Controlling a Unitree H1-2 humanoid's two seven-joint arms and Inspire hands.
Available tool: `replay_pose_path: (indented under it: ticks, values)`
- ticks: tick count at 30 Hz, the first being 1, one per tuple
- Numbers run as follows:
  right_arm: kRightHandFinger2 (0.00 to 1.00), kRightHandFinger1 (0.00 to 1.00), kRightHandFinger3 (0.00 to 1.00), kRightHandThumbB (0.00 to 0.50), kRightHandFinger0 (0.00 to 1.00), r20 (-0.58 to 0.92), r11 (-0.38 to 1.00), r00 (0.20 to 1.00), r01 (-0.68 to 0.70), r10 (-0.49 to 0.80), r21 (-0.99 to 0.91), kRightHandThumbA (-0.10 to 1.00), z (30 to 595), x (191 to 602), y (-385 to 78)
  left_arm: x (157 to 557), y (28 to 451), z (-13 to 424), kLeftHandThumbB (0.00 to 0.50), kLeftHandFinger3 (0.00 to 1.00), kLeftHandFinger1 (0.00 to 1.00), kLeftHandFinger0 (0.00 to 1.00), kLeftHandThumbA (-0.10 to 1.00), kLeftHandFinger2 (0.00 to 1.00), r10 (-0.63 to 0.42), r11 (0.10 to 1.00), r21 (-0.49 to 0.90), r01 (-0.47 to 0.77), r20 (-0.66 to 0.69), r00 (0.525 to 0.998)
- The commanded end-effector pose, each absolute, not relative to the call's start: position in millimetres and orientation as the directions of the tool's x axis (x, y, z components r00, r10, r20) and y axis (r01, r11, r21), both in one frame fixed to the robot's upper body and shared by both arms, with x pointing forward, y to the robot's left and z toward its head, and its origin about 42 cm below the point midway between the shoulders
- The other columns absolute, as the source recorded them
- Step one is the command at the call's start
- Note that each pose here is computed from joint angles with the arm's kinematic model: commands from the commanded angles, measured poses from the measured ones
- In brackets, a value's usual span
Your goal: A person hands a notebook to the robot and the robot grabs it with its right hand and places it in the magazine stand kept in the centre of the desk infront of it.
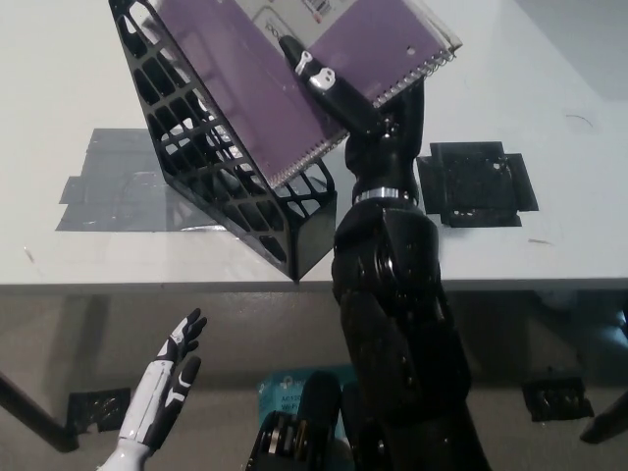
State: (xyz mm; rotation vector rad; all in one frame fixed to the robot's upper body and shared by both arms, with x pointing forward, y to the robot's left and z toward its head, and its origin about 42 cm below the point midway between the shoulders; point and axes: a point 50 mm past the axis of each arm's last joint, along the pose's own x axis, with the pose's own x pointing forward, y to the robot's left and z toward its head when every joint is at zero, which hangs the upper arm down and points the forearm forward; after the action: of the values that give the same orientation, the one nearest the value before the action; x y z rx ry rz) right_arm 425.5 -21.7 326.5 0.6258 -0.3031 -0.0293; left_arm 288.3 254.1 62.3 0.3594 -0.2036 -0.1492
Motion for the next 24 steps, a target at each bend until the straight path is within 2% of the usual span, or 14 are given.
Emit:
replay_pose_path:
  ticks: [1,7,9,12,15,17,18,19,20,21,22,23,24]
  values:
    - [0.0,0.0,0.02,0.023,0.0,0.401,0.797,0.907,-0.148,-0.127,0.586,1.0,350.1,412.7,-7.2,294.4,258.6,73.6,0.5,1.0,1.0,1.0,1.0,1.0,-0.196,0.925,0.366,0.102,0.228,0.954]
    - [0.0,0.0,0.0,0.003,0.0,0.424,0.815,0.895,-0.141,-0.137,0.562,1.0,344.7,412.3,-14.1,296.1,258.9,74.0,0.5,1.0,1.0,1.0,1.0,1.0,-0.194,0.921,0.378,0.096,0.23,0.954]
    - [0.0,0.0,0.02,0.017,0.0,0.444,0.842,0.884,-0.125,-0.145,0.524,1.0,345.2,412.5,-16.1,297.3,259.5,74.7,0.5,1.0,1.0,1.0,1.0,1.0,-0.197,0.918,0.385,0.096,0.232,0.953]
    - [0.0,0.0,0.0,0.023,0.0,0.454,0.858,0.88,-0.119,-0.143,0.5,1.0,345.3,411.9,-18.3,297.1,259.5,74.4,0.5,1.0,1.0,1.0,1.0,1.0,-0.199,0.916,0.388,0.098,0.23,0.953]
    - [0.0,0.0,0.0,0.035,0.0,0.441,0.871,0.894,-0.15,-0.083,0.468,1.0,344.7,413.9,-20.3,296.0,258.7,74.4,0.5,1.0,1.0,1.0,1.0,1.0,-0.201,0.916,0.389,0.099,0.231,0.952]
    - [0.0,0.0,0.0,0.015,0.0,0.44,0.888,0.897,-0.179,-0.029,0.424,0.98,344.7,415.6,-21.3,296.6,258.3,75.4,0.5,1.0,1.0,1.0,1.0,1.0,-0.202,0.917,0.387,0.1,0.234,0.951]
    - [0.03,0.0,0.08,0.075,0.01,0.436,0.9,0.9,-0.206,0.019,0.385,0.8,344.3,417.3,-21.8,297.0,258.6,76.0,0.496,1.0,1.0,1.0,1.0,1.0,-0.203,0.917,0.387,0.1,0.236,0.95]
    - [0.29,0.21,0.32,0.199,0.19,0.42,0.904,0.904,-0.238,0.073,0.355,0.76,343.1,419.2,-22.2,297.3,258.8,76.0,0.499,1.0,1.0,0.99,1.0,1.0,-0.204,0.919,0.38,0.103,0.234,0.951]
    - [0.29,0.22,0.34,0.201,0.23,0.398,0.905,0.907,-0.277,0.136,0.323,0.74,341.5,421.1,-22.6,297.5,258.9,76.0,0.5,1.0,1.0,0.99,1.0,1.0,-0.204,0.923,0.37,0.107,0.233,0.951]
    - [0.5,0.41,0.55,0.221,0.4,0.396,0.908,0.903,-0.298,0.168,0.295,0.78,341.3,421.6,-22.4,297.8,258.6,75.8,0.5,1.0,1.0,0.99,1.0,1.0,-0.203,0.924,0.367,0.107,0.233,0.951]
    - [0.84,0.69,0.88,0.309,0.66,0.396,0.899,0.891,-0.343,0.22,0.273,0.81,340.9,422.1,-21.5,298.0,258.5,75.7,0.5,1.0,1.0,0.99,1.0,1.0,-0.203,0.923,0.369,0.107,0.232,0.951]
    - [1.0,0.9,1.0,0.322,0.88,0.394,0.88,0.871,-0.408,0.295,0.244,0.83,339.4,422.4,-19.7,297.9,258.5,75.4,0.5,1.0,1.0,1.0,1.0,1.0,-0.204,0.921,0.374,0.106,0.232,0.951]
    - [1.0,1.0,1.0,0.347,1.0,0.392,0.87,0.86,-0.436,0.327,0.231,0.84,337.5,422.7,-18.5,297.9,258.3,75.4,0.496,1.0,1.0,0.99,1.0,1.0,-0.204,0.921,0.375,0.106,0.232,0.951]
